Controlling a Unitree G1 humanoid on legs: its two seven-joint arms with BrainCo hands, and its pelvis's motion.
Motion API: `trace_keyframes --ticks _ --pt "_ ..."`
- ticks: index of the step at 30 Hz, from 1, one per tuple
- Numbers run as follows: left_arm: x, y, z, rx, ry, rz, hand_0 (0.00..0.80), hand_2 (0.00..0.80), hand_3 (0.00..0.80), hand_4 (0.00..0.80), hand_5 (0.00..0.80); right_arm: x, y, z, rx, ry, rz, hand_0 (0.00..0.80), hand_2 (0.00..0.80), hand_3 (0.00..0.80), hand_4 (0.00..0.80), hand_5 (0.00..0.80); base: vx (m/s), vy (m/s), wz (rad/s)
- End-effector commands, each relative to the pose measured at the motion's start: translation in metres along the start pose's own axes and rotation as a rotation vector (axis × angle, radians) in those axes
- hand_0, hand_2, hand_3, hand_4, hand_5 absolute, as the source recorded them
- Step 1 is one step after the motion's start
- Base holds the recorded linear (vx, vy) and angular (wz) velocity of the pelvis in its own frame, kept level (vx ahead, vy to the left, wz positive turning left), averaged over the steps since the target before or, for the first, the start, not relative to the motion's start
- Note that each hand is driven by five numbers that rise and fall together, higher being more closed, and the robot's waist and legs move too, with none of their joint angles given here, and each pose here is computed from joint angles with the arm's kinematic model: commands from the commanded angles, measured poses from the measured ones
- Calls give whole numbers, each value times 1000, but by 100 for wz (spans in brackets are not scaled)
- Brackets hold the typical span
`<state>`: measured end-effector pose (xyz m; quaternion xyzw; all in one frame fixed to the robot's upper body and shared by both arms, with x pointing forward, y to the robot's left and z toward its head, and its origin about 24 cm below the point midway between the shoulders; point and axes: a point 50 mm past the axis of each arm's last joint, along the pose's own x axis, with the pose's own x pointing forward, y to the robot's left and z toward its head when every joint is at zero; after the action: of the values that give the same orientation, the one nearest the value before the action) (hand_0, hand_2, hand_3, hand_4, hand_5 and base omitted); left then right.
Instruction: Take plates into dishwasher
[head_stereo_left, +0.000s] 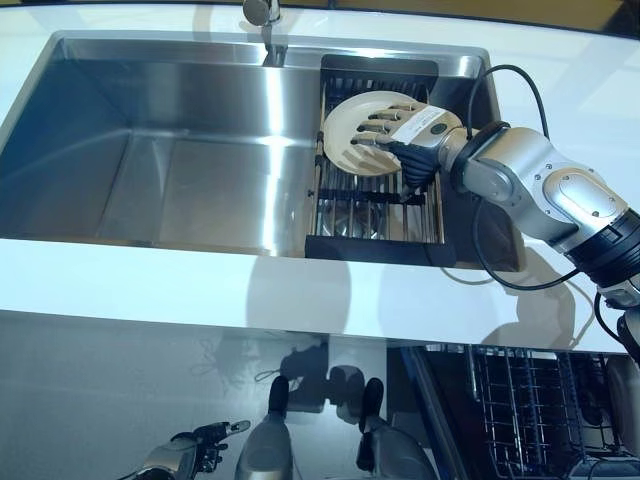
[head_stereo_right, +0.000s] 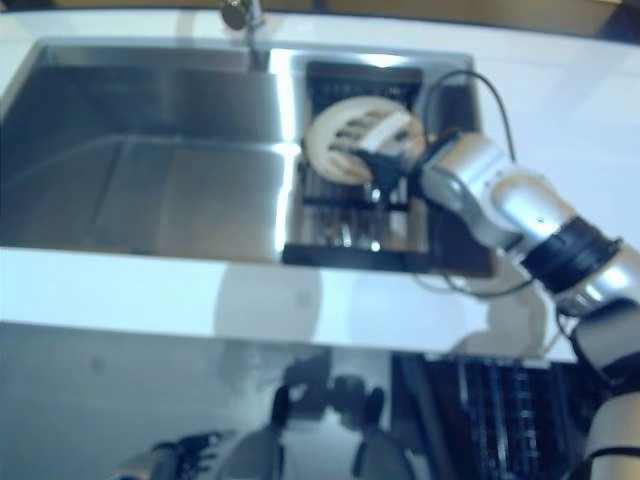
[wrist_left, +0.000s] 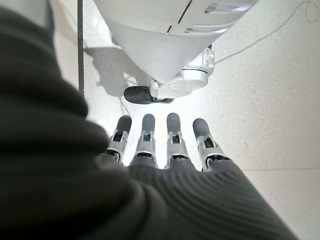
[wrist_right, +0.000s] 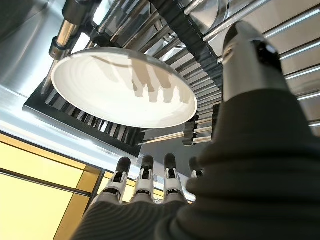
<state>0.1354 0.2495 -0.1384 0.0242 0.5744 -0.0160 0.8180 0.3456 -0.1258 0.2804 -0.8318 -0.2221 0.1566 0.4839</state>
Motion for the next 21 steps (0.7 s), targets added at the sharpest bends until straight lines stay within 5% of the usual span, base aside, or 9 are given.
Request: trace_keyframes --ticks 1,21 --pt "1 2 7 2 3 12 0 0 0 0 0 -2 -15 -8 -62 63 -53 0 0 0 0 0 0 0 0" --pt "1 -4 25 -64 -32 -8 0 0 0 0 0 8 -28 -24 -158 175 -92 0 0 0 0 0 2 5 0"
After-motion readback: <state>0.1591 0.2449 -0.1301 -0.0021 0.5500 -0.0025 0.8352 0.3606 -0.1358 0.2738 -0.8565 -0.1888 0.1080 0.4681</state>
